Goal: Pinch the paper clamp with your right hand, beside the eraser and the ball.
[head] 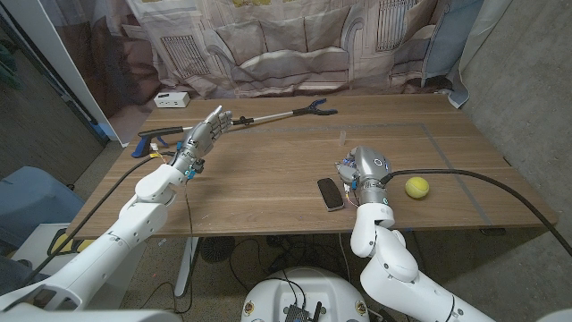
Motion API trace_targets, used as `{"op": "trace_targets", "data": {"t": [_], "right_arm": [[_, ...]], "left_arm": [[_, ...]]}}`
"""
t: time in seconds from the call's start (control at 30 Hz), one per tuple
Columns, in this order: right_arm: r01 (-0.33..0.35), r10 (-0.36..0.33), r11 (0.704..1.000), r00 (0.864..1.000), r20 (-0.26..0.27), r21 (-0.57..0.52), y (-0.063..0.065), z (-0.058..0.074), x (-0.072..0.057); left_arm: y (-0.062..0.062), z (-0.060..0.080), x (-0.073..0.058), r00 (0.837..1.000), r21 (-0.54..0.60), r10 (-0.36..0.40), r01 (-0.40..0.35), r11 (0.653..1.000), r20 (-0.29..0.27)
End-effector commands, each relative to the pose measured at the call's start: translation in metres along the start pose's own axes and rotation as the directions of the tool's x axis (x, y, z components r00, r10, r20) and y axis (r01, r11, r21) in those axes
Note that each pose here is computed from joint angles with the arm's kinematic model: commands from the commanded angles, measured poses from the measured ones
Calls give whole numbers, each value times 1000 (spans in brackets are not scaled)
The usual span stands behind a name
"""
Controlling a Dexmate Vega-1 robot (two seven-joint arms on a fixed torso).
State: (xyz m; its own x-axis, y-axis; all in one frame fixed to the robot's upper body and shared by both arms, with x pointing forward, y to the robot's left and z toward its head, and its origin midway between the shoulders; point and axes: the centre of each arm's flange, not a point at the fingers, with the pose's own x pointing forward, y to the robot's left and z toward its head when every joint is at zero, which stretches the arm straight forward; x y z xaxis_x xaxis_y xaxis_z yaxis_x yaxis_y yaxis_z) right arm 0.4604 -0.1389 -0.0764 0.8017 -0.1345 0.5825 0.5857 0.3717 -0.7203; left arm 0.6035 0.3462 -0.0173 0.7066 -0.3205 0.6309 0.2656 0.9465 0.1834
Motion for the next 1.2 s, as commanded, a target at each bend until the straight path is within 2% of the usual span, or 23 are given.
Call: {"op": "trace_targets", "data": {"t": [0.03, 0.3, 0.83, 1.2], "right_arm": [[-30, 30, 1000, 1000, 6, 7, -1, -1, 1], [-47, 47, 999, 999, 7, -5, -1, -1, 2], [-23, 23, 1000, 1000, 17, 0, -3, -5, 1], [-14, 14, 1000, 1000, 0, -22, -4, -6, -2]], "left_arm": [[0, -1, -1, 1000, 1, 4, -4, 1000, -5], [0, -2, -2, 1000, 0, 5, -5, 1000, -9], [-1, -1, -1, 1000, 4, 0, 0, 1000, -7], [-3, 0, -3, 1000, 4, -3, 3, 1000, -7]]}}
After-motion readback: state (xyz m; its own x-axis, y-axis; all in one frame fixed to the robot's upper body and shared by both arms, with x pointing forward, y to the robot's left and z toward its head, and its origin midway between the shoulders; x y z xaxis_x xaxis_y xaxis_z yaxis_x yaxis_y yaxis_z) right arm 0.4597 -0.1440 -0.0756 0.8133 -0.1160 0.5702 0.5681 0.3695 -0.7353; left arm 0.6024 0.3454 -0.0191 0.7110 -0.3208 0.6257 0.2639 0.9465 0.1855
